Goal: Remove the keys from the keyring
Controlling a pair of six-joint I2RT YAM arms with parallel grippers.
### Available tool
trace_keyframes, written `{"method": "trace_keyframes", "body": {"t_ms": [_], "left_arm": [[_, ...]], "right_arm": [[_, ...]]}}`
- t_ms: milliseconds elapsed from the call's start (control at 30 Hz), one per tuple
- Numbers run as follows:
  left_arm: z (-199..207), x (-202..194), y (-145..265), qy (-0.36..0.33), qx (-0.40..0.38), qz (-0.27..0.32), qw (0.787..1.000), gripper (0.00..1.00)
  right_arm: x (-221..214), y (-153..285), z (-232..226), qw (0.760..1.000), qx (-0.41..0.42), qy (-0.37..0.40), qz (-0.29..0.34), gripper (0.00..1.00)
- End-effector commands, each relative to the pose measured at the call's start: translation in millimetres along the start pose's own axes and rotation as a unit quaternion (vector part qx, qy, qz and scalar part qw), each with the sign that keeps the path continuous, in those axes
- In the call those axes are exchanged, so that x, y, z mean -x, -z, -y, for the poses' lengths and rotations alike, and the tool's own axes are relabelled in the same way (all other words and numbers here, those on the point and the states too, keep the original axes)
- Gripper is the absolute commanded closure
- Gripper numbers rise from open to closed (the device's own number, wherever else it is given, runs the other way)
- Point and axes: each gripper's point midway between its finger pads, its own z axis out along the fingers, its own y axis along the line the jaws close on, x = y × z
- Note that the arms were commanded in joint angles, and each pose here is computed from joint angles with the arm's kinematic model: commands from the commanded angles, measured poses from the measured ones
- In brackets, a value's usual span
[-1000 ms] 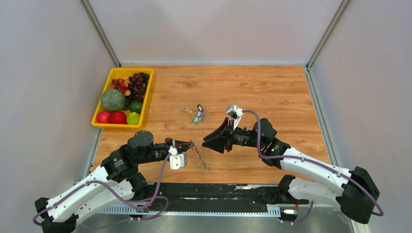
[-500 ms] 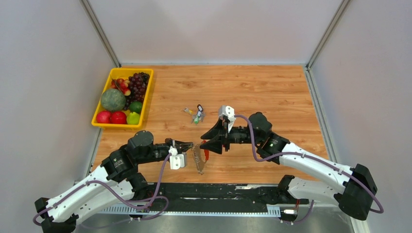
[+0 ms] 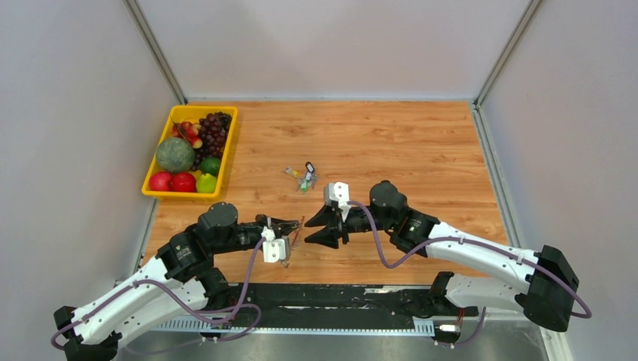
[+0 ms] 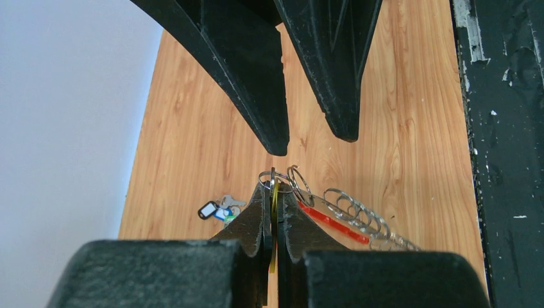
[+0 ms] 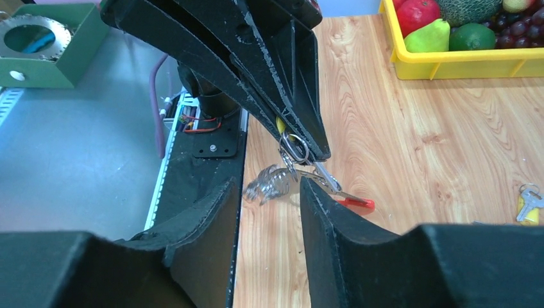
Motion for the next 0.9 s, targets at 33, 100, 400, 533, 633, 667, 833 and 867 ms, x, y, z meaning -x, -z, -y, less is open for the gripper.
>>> {"method": "trace_keyframes", "body": {"t_ms": [33,100,400,533,633,667,833,867], "left_arm": [[-8,12,2,-0.013,0.011,0.020,1.000,1.00],[-7,12,2,-0.013,0.010,0.020,1.000,1.00],[-8,13,3,-0.014,0.011,0.022,1.000,1.00],[-8,12,3,-0.013,0.011,0.021,1.000,1.00],[-8,12,3,-0.013,0.011,0.021,1.000,1.00],[-8,13,3,-0.014,0.012,0.022,1.000,1.00],[-7,12,3,-0.013,0.011,0.021,1.000,1.00],[-8,12,3,-0.013,0.012,0.021,1.000,1.00]], "right_arm": [[20,-7,7,0.999,-0.011,0.045,0.015,0.58],[20,-9,8,0.999,-0.011,0.045,0.012,0.59],[18,-17,5,0.999,0.001,0.044,0.006,0.65],[17,-20,0,0.999,0.012,0.039,0.003,0.72],[15,-21,-1,0.999,0.014,0.036,0.001,0.80],[15,-21,-1,0.999,0.015,0.035,0.001,0.83],[15,-19,-1,1.000,0.010,0.029,0.001,0.95],[15,-19,-1,1.000,0.009,0.027,0.001,0.99]]}}
